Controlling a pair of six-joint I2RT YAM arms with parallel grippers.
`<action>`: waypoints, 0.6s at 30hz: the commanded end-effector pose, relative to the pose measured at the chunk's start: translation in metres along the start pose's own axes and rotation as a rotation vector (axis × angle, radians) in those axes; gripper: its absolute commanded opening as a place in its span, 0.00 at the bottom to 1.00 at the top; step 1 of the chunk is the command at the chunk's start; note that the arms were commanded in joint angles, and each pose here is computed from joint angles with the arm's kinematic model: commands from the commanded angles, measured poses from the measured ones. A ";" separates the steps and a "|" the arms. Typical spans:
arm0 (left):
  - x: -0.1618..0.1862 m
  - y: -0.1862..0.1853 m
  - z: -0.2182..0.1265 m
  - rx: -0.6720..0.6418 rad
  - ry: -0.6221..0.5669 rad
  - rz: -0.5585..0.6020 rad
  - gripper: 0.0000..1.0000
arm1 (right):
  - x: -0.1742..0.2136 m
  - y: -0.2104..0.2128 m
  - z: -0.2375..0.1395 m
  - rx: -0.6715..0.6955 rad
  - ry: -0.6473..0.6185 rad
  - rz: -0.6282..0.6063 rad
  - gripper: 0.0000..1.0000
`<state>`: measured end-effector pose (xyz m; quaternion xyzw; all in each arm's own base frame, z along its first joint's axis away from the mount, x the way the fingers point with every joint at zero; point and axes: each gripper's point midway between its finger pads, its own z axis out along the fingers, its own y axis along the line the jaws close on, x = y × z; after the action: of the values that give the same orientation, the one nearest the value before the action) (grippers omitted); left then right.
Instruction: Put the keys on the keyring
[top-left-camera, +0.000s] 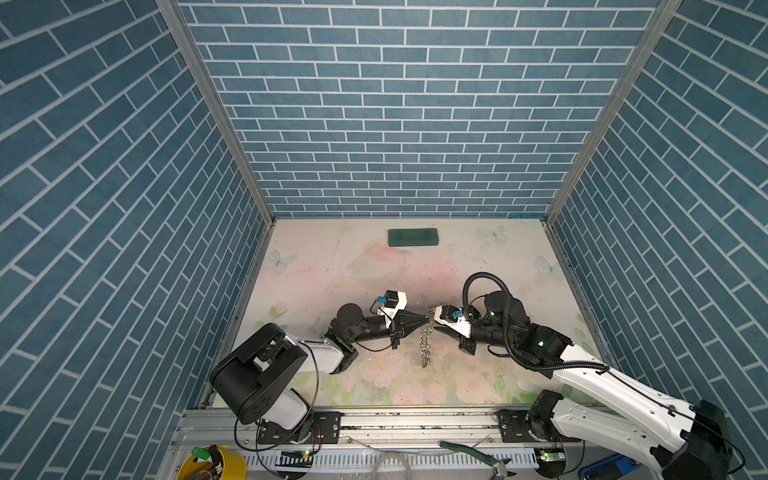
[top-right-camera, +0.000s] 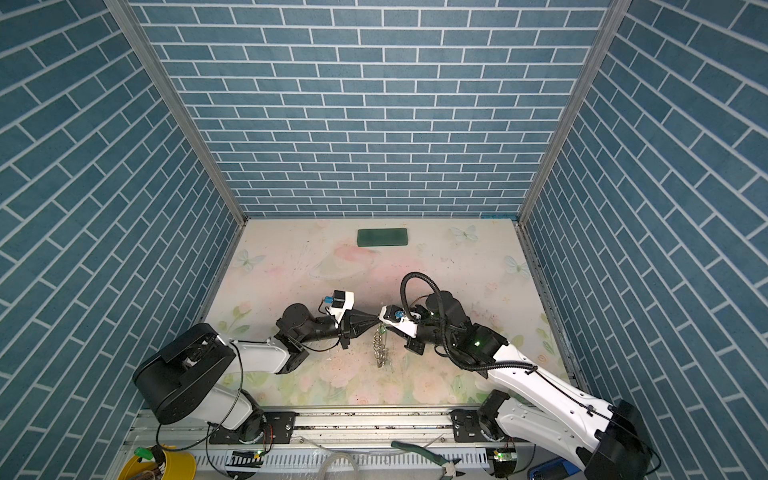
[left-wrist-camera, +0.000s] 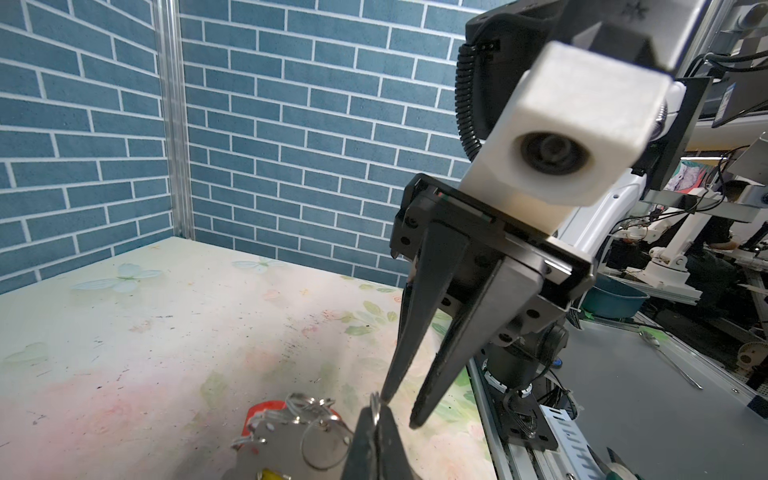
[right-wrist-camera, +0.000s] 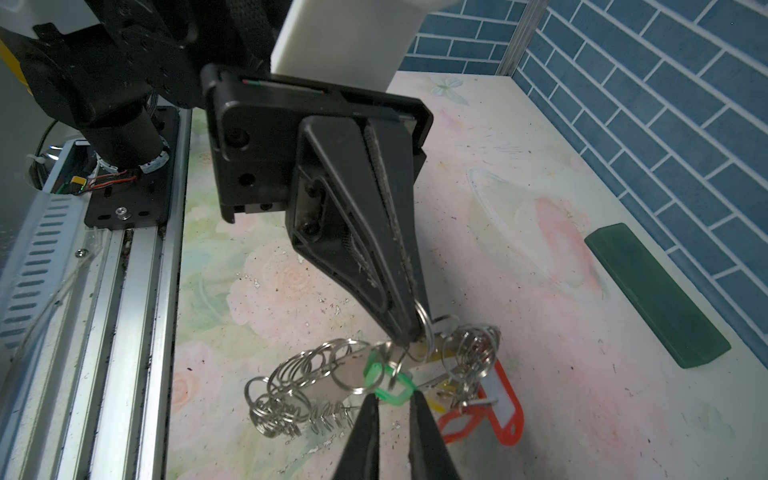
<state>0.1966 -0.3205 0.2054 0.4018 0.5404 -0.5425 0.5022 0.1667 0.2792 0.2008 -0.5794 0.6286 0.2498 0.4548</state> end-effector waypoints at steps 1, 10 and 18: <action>-0.020 -0.004 0.004 0.018 -0.060 0.047 0.00 | -0.005 -0.002 0.003 0.014 -0.039 0.002 0.15; -0.026 0.009 0.005 -0.073 -0.094 0.019 0.00 | -0.008 -0.005 0.009 0.010 -0.042 0.065 0.15; -0.026 0.027 -0.001 -0.188 -0.118 0.008 0.00 | 0.009 -0.035 -0.001 0.241 -0.068 0.186 0.24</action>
<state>0.2235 -0.3178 0.2094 0.3347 0.5756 -0.5132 0.5416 0.1893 0.2743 0.2015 -0.5041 0.6664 0.2386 0.4949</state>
